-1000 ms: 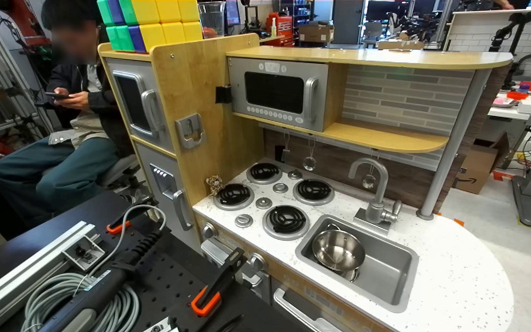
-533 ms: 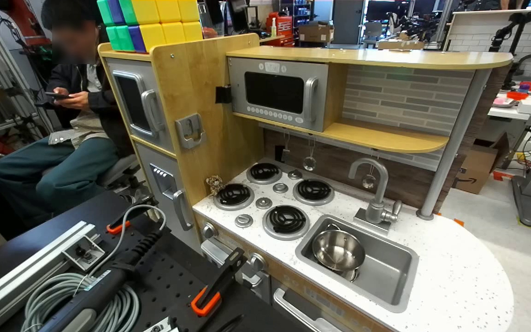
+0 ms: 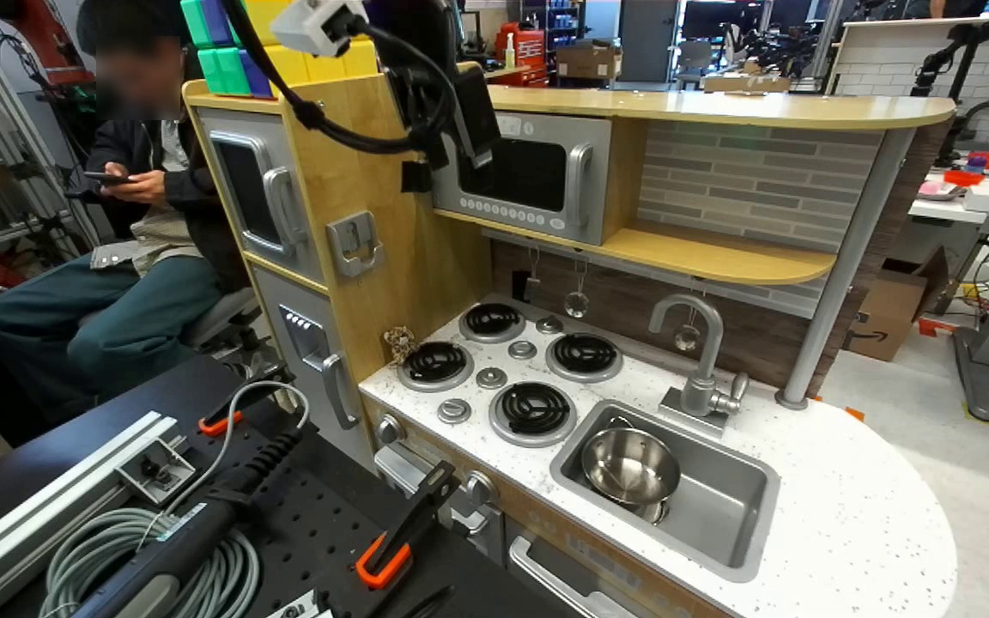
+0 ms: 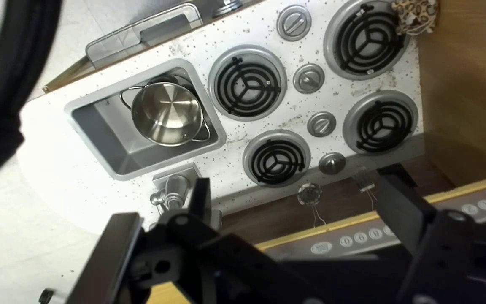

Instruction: Put the toy in the pot in the sink

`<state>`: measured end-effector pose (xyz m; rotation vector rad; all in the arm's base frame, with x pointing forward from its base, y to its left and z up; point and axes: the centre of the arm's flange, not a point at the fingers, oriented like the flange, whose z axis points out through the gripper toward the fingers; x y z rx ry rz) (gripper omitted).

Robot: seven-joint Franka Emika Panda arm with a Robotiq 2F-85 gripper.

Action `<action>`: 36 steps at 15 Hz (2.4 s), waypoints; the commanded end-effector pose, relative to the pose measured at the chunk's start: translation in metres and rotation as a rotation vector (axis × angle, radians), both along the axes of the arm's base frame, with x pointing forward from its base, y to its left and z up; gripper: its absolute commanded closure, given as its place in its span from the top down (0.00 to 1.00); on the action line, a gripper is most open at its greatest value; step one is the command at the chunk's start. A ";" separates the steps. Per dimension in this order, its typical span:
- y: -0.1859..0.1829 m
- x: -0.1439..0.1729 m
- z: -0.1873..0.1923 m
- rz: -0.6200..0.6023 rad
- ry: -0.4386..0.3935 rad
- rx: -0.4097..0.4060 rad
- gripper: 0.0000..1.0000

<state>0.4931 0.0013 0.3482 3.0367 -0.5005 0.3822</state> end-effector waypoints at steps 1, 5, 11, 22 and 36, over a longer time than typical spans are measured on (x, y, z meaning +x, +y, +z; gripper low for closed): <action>0.006 0.006 -0.042 0.030 0.044 -0.060 1.00; 0.006 0.007 -0.075 0.070 0.071 -0.082 1.00; 0.020 0.020 -0.111 0.136 0.087 -0.115 1.00; 0.037 0.007 -0.141 -0.005 0.025 0.048 1.00; -0.013 0.026 -0.147 0.112 -0.228 0.014 1.00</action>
